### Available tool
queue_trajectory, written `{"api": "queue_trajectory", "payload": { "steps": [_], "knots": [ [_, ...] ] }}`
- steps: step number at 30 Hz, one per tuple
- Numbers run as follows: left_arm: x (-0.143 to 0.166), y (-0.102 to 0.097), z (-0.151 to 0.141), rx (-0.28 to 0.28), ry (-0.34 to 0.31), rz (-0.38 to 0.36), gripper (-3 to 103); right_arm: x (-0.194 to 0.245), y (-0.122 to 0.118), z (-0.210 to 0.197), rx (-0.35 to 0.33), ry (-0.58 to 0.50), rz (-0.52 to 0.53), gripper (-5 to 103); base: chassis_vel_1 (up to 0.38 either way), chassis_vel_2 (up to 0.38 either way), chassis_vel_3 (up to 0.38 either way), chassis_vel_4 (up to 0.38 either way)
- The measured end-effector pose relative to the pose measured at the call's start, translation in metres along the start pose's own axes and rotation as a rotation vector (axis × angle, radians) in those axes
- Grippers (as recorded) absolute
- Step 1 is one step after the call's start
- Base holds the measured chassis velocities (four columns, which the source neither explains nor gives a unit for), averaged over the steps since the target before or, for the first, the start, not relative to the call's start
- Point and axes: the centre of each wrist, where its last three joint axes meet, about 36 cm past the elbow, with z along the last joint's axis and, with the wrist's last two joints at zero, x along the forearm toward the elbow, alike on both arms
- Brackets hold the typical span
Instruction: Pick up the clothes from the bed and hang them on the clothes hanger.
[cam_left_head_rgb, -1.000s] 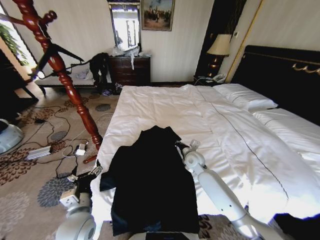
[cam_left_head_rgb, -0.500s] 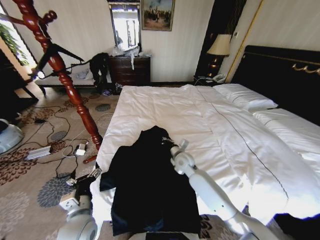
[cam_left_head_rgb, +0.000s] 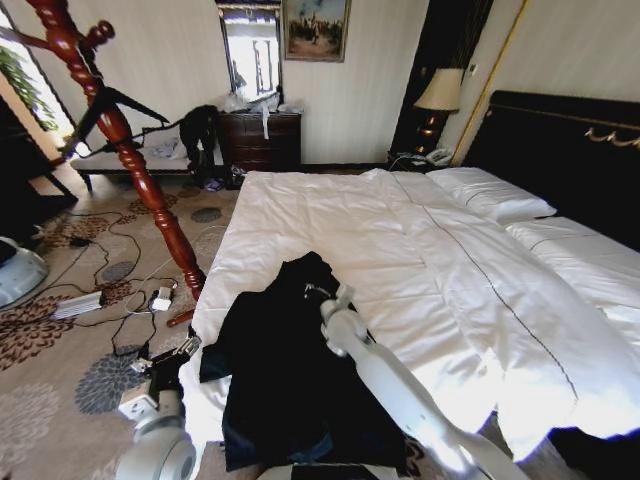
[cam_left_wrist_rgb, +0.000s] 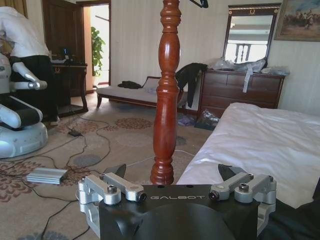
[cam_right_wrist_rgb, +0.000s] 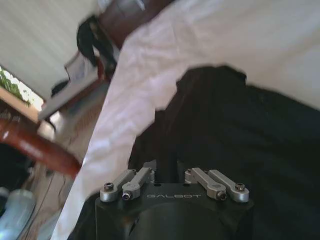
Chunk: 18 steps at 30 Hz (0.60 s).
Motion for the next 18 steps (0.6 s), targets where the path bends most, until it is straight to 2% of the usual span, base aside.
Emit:
{"api": "queue_trajectory", "payload": {
  "steps": [1,2,3,4,5,6,7,9,10,12,13,14,15,16,18],
  "knots": [
    [-0.001,0.000,0.000,0.001,0.000,0.001,100,0.019,0.005,-0.006,-0.014,0.015,-0.014,27,0.000,0.000,0.000,0.000],
    [-0.002,-0.001,0.001,0.002,0.000,0.001,100,0.034,0.006,-0.011,-0.026,0.019,-0.026,32,0.000,0.000,0.000,0.000],
    [-0.003,-0.001,0.001,0.004,0.001,0.003,100,0.058,0.003,-0.025,-0.066,0.012,-0.034,37,0.000,0.000,0.000,0.000],
    [-0.003,-0.001,0.001,0.004,0.001,0.003,100,0.058,0.003,-0.025,-0.066,0.012,-0.034,37,0.000,0.000,0.000,0.000],
    [-0.003,-0.002,0.001,0.008,0.003,0.005,100,0.070,-0.002,-0.035,-0.100,0.005,-0.024,43,0.000,0.000,0.000,0.000],
    [-0.003,-0.003,0.001,0.014,0.008,0.009,100,0.077,-0.011,-0.045,-0.132,0.004,0.010,48,0.000,0.000,0.000,0.000],
    [-0.003,-0.003,0.001,0.019,0.013,0.012,100,0.079,-0.020,-0.050,-0.148,0.001,0.047,48,0.000,0.000,0.000,0.000],
    [-0.003,-0.003,-0.002,0.040,0.023,0.043,100,0.080,-0.057,-0.059,-0.172,-0.027,0.200,60,0.000,0.000,0.000,0.000],
    [-0.003,-0.003,-0.002,0.040,0.023,0.043,100,0.080,-0.057,-0.059,-0.172,-0.027,0.200,60,0.000,0.000,0.000,0.000],
    [-0.004,0.004,-0.005,0.053,0.041,0.097,100,0.076,-0.096,-0.054,-0.190,-0.039,0.345,71,0.000,0.000,0.000,0.000],
    [-0.007,0.008,-0.004,0.046,0.044,0.106,100,0.075,-0.105,-0.051,-0.199,-0.037,0.377,76,0.000,0.000,0.000,0.000],
    [-0.013,0.016,-0.003,0.029,0.041,0.101,100,0.073,-0.114,-0.046,-0.213,-0.036,0.408,76,0.000,0.000,0.000,0.000],
    [-0.018,0.023,-0.001,0.017,0.031,0.101,100,0.072,-0.119,-0.042,-0.221,-0.038,0.423,81,0.000,0.000,0.000,0.000],
    [-0.018,0.023,-0.001,0.017,0.031,0.101,100,0.072,-0.119,-0.042,-0.221,-0.038,0.423,81,0.000,0.000,0.000,0.000],
    [-0.033,0.043,0.001,-0.005,-0.015,0.110,100,0.066,-0.125,-0.034,-0.264,-0.070,0.438,91,0.000,0.000,0.000,0.000]
  ]
}}
